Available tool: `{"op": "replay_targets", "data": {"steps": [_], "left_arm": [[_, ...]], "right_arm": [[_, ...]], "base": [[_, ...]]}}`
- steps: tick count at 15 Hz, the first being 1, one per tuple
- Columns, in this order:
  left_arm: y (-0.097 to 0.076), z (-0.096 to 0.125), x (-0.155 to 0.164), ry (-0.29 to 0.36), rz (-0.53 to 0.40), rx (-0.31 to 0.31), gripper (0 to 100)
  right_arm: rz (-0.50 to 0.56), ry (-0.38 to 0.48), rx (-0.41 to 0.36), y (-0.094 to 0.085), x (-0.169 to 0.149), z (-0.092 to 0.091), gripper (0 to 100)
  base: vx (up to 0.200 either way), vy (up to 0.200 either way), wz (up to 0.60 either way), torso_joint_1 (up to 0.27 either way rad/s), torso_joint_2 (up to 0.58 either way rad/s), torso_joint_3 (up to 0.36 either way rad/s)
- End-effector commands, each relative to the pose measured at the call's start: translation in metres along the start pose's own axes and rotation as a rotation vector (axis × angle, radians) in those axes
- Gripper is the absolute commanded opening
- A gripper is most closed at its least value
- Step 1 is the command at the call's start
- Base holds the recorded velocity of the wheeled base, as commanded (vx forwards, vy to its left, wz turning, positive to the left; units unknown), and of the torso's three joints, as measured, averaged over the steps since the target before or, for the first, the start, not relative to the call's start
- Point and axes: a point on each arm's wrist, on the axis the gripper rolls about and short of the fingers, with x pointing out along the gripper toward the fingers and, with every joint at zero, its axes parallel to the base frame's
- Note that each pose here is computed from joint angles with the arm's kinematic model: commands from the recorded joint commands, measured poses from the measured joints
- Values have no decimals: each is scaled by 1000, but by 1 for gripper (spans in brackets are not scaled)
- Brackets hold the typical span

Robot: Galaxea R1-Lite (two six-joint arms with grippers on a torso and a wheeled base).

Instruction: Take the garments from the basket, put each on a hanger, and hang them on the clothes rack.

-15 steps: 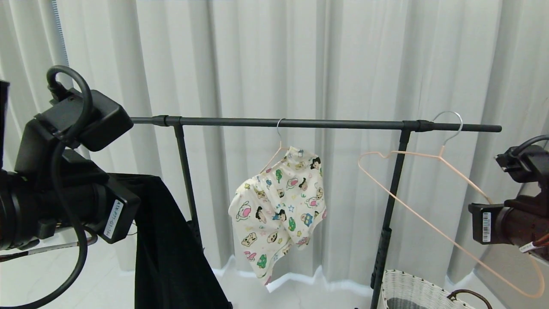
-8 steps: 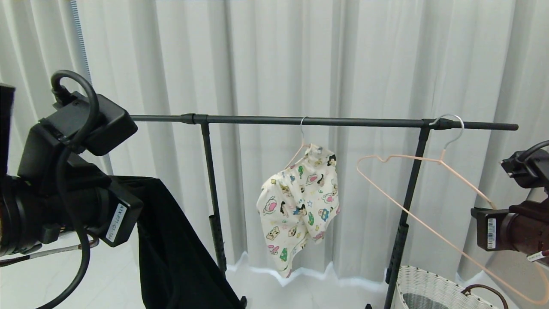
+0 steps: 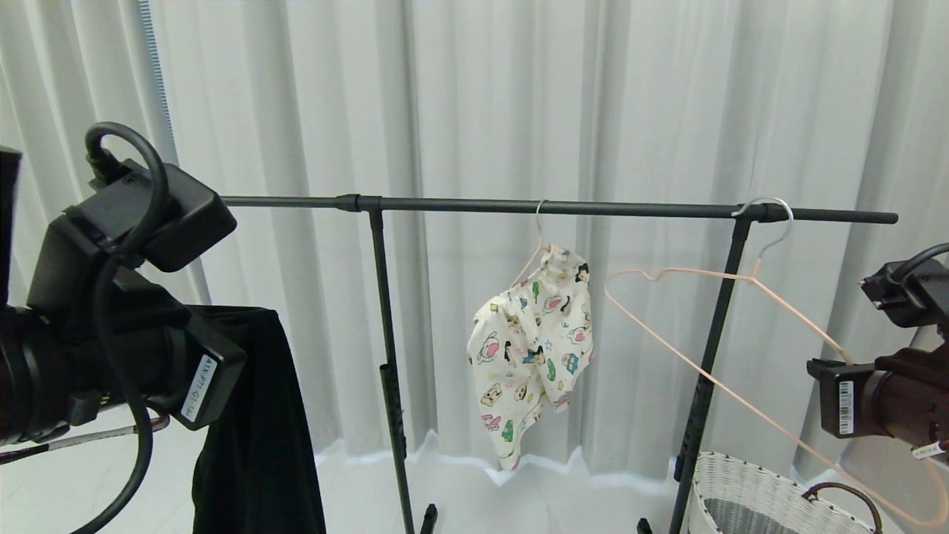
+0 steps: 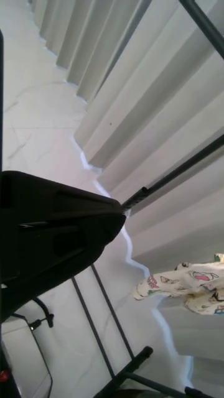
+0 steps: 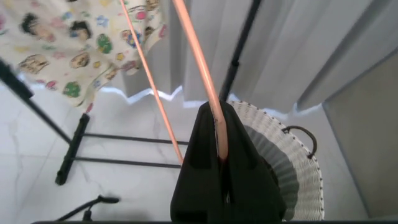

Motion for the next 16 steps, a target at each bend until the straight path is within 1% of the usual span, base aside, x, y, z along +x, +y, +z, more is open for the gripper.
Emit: {"op": "replay_targets", "data": {"steps": [1,6,9,10,11,12,13,14,15,16], "left_arm": [[-1,0,0,0,-7,4,0],[-2,-1,1,3,-10,4,0],[-6,-8,8,41,-25,9,0],[-9,-12,14,71,-34,13,0],[-11,-13,22,97,-40,9,0],[-13,-11,31,121,-44,-20,0],[-14,-9,37,134,-41,-48,0],[-16,-2,52,165,-15,-120,0],[-17,0,60,182,8,-154,0],[-19,5,77,216,66,-229,0]], "right_arm": [[14,1,-7,3,-1,-1,0],[54,1,-25,9,-4,-2,0],[178,1,-59,27,-15,-7,0],[268,4,-70,39,-24,-11,0],[336,10,-67,48,-31,-15,0],[409,17,-61,58,-41,-19,0],[452,24,-58,63,-47,-21,0],[531,38,-53,72,-59,-27,0],[559,48,-54,74,-63,-30,0],[616,61,-62,80,-72,-35,0]], "base": [[-200,0,0,2,7,7],[-200,0,0,3,6,0],[0,0,0,0,0,0],[0,0,0,0,0,0],[0,0,0,0,0,0],[0,0,0,0,0,0],[0,0,0,0,0,0],[0,0,0,0,0,0],[0,0,0,0,0,0],[0,0,0,0,0,0]]}}
